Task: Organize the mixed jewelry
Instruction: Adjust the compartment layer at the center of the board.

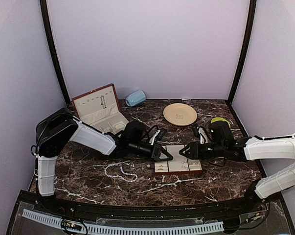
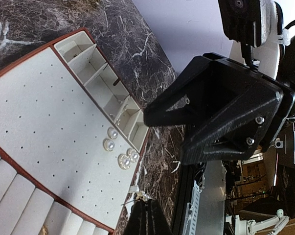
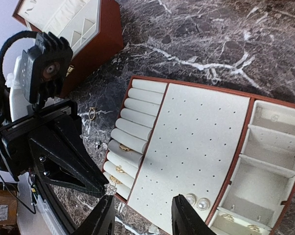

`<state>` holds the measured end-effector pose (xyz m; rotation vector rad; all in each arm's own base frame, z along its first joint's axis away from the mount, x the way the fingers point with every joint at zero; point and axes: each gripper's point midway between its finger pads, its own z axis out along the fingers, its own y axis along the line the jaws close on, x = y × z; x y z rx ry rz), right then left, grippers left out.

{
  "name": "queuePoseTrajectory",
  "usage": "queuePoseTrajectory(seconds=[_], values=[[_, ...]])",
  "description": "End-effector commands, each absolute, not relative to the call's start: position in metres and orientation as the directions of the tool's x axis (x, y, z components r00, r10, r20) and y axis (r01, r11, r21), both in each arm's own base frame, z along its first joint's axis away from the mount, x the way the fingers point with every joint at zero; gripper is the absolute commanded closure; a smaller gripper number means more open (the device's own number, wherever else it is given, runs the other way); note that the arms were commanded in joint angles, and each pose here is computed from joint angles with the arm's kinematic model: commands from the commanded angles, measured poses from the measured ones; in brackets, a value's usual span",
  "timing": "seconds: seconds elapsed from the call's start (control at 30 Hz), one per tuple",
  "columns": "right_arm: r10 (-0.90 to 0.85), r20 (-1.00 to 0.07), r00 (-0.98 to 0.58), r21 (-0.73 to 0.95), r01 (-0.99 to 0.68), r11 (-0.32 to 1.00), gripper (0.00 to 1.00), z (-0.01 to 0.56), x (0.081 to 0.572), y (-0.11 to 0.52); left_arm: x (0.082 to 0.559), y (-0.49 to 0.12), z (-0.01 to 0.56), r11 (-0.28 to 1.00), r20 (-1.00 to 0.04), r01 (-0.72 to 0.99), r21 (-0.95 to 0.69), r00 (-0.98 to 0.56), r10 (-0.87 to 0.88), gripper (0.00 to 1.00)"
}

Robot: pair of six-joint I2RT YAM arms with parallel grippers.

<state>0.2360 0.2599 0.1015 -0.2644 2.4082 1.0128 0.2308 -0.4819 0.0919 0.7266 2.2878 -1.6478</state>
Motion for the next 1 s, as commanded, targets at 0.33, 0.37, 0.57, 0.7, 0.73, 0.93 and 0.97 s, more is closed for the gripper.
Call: queuePoseTrajectory(seconds=[0.33, 0.37, 0.57, 0.7, 0.73, 0.93, 0.97], values=[[0.040, -0.506, -0.862, 0.755, -0.419, 0.504, 0.68, 0.105, 0.217, 0.290, 0.214, -0.491, 0.093, 0.199, -0.405, 0.476, -0.857, -0.860, 0.311, 1.00], [0.041, -0.506, -0.861, 0.754, -0.419, 0.505, 0.69, 0.103, 0.217, 0.290, 0.214, -0.491, 0.092, 0.202, -0.403, 0.474, -0.857, -0.861, 0.310, 1.00], [0.027, -0.523, -0.852, 0.717, -0.422, 0.555, 0.67, 0.094, 0.218, 0.284, 0.218, -0.489, 0.078, 0.257, -0.359, 0.438, -0.862, -0.883, 0.303, 1.00], [0.019, -0.531, -0.847, 0.699, -0.426, 0.574, 0.68, 0.094, 0.219, 0.284, 0.219, -0.490, 0.074, 0.260, -0.349, 0.430, -0.864, -0.886, 0.305, 1.00], [0.016, -0.532, -0.846, 0.694, -0.425, 0.581, 0.68, 0.093, 0.219, 0.283, 0.219, -0.491, 0.074, 0.258, -0.351, 0.431, -0.864, -0.885, 0.305, 1.00], [0.015, -0.535, -0.845, 0.690, -0.426, 0.586, 0.68, 0.093, 0.218, 0.285, 0.219, -0.492, 0.072, 0.252, -0.347, 0.428, -0.868, -0.885, 0.310, 1.00], [0.016, -0.536, -0.844, 0.690, -0.427, 0.585, 0.69, 0.093, 0.218, 0.286, 0.219, -0.491, 0.071, 0.254, -0.347, 0.429, -0.867, -0.885, 0.311, 1.00]])
